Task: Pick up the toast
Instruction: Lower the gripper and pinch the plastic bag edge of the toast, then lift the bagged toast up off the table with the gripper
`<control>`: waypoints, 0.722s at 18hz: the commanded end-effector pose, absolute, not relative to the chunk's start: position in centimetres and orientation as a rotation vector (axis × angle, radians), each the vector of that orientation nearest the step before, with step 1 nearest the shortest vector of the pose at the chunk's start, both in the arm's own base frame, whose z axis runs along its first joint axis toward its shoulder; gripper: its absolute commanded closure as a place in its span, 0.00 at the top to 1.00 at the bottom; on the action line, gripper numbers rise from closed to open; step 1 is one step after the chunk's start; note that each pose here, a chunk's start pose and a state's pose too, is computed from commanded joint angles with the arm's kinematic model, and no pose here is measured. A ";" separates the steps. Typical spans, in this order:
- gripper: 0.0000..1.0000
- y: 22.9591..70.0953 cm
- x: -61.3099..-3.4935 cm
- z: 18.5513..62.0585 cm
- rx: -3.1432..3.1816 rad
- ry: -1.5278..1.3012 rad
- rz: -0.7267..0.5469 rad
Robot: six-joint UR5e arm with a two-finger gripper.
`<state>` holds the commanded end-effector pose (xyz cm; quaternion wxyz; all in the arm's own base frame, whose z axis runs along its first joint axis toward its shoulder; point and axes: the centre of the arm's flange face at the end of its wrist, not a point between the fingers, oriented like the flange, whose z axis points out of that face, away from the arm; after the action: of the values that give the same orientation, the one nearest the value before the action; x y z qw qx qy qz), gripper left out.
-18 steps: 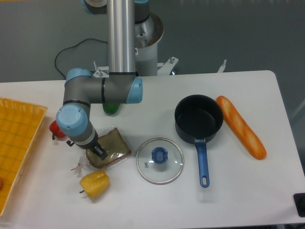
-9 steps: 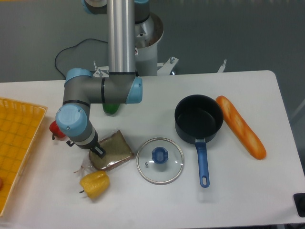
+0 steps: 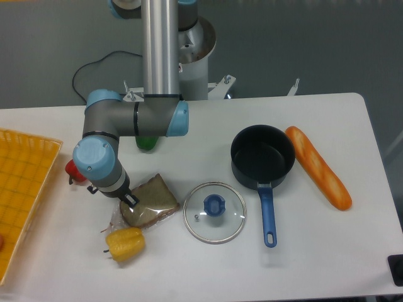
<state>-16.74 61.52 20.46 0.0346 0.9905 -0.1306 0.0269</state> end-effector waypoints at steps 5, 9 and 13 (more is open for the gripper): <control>0.00 61.2 -17.2 22.7 3.039 -0.424 0.088; 0.00 61.0 -17.4 24.7 3.014 -0.496 0.108; 0.00 60.6 -17.9 26.2 3.035 -0.486 0.091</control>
<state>-17.94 60.56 26.20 0.0333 0.9865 -0.1578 0.0297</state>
